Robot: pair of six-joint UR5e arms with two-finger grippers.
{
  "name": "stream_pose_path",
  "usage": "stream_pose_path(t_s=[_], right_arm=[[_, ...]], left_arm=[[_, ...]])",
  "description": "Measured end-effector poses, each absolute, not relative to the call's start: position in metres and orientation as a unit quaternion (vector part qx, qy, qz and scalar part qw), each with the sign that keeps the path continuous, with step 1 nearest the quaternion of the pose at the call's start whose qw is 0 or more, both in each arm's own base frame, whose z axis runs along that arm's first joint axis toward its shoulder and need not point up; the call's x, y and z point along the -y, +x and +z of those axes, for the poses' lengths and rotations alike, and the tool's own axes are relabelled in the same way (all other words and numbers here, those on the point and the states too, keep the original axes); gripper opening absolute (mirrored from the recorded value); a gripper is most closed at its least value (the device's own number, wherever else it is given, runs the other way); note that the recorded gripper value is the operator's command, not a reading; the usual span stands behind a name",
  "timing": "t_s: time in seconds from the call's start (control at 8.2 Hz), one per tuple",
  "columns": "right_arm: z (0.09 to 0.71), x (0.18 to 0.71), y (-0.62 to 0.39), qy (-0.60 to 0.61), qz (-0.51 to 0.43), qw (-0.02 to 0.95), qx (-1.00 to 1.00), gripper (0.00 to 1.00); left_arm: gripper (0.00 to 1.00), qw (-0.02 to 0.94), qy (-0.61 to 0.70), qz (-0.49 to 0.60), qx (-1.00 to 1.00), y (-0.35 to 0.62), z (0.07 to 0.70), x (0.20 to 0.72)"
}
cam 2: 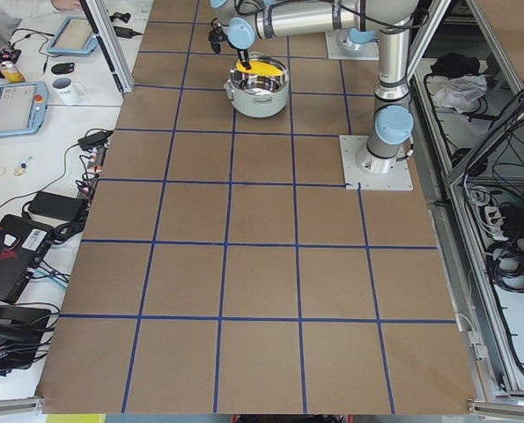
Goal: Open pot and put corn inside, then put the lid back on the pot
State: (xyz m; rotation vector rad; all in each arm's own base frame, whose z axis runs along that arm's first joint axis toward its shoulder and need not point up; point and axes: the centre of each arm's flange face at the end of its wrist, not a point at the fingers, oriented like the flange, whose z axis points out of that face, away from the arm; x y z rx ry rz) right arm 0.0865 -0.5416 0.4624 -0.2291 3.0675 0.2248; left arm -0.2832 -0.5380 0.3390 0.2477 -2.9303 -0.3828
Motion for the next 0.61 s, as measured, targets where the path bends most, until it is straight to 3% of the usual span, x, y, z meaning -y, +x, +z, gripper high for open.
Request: stream_pose_path(t_s=[0.24,0.37,0.61], right_arm=[[0.462,0.541,0.087,-0.065,0.072,0.03,-0.995,0.0],[0.462,0.541,0.088,-0.063,0.073,0.03,-0.995,0.0],[0.463,0.541,0.089,-0.056,0.073,0.03,-0.995,0.0]], left_arm=[[0.49,0.084,0.08,-0.135,0.984,-0.283,0.328,0.54],[0.99,0.086,0.08,-0.13,0.985,-0.284,0.323,0.544],[1.0,0.092,0.079,-0.11,0.987,-0.286,0.313,0.556]])
